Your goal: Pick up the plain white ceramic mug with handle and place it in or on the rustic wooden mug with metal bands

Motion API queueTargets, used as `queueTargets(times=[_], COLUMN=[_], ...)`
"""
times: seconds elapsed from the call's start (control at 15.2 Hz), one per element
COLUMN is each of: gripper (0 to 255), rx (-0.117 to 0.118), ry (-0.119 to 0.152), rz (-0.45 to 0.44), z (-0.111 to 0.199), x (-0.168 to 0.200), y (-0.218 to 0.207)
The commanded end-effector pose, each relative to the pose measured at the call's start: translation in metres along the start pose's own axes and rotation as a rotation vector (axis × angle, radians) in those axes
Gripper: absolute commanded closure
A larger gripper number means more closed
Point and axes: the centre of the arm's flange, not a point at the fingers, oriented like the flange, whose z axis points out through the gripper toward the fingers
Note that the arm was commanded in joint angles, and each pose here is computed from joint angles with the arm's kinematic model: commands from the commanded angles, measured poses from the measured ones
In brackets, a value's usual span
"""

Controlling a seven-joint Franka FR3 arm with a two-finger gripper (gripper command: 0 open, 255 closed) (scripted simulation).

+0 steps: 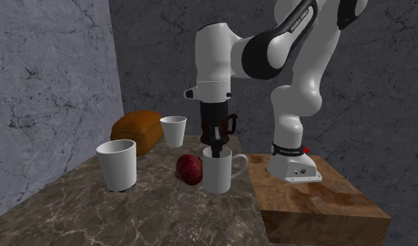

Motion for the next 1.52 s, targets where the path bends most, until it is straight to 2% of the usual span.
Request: queueTargets(times=[0.0,1.45], gripper=[255,255], rx=[0.0,0.0], ry=[0.0,0.0], rz=[0.0,0.0], z=[-0.01,-0.126], x=[0.0,-0.004], y=[-0.001,-0.001])
